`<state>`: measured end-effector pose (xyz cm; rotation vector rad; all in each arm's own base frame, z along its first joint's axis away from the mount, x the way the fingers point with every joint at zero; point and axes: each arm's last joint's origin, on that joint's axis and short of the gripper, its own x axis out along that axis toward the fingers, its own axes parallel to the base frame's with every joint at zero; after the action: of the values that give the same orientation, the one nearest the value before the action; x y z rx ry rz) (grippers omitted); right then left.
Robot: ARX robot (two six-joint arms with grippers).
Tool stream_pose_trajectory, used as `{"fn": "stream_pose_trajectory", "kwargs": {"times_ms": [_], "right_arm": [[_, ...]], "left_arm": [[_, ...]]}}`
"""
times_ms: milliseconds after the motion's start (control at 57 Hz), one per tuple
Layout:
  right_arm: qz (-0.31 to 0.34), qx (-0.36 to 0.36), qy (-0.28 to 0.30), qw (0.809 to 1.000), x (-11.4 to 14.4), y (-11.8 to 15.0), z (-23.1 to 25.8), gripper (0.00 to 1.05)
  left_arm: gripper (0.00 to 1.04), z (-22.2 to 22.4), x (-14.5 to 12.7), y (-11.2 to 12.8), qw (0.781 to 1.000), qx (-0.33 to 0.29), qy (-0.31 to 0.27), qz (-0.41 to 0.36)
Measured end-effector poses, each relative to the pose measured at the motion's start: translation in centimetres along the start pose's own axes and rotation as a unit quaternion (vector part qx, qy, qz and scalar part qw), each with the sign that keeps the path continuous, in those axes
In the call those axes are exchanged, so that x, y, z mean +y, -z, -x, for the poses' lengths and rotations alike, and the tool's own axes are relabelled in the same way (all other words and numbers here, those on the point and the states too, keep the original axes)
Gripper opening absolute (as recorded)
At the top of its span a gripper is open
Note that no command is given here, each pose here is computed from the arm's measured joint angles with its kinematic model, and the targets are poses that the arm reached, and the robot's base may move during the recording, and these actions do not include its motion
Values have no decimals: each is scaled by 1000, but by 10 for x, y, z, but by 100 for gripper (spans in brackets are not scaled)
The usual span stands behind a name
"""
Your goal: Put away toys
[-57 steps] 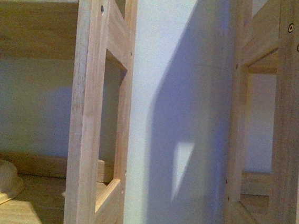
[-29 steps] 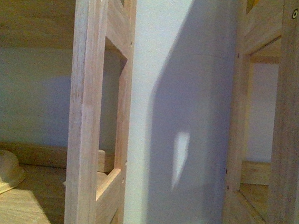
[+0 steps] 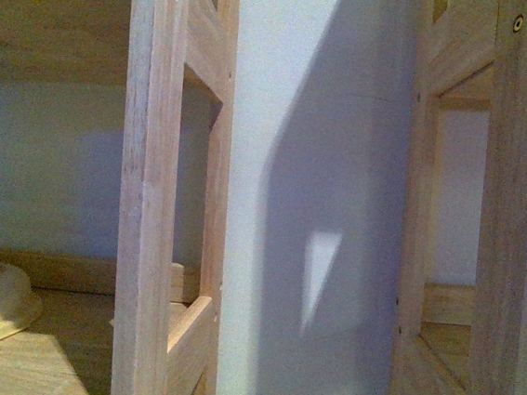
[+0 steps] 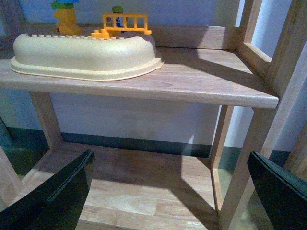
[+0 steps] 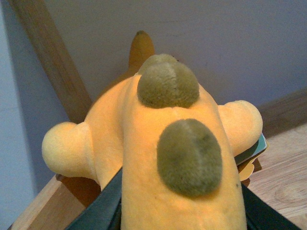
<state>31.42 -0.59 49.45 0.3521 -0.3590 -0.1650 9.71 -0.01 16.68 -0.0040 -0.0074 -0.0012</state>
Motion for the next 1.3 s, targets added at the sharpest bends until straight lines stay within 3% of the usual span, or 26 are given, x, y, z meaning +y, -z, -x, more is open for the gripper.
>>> {"fn": "stream_pose_trajectory", "kwargs": {"times_ms": [368,736,1070,1297], "right_arm": [[30,-25,-5,999,0,-5,1,99],[59,-67,-9,996,-1,-17,3,98],[57,-152,16,987,-15,-85,54,98],[68,-158,69,983,-39,-105,105,98]], "left_arm": [[98,0,0,0,1000,0,0,0],[98,0,0,0,1000,0,0,0],[98,0,0,0,1000,0,0,0],[98,0,0,0,1000,0,0,0]]}}
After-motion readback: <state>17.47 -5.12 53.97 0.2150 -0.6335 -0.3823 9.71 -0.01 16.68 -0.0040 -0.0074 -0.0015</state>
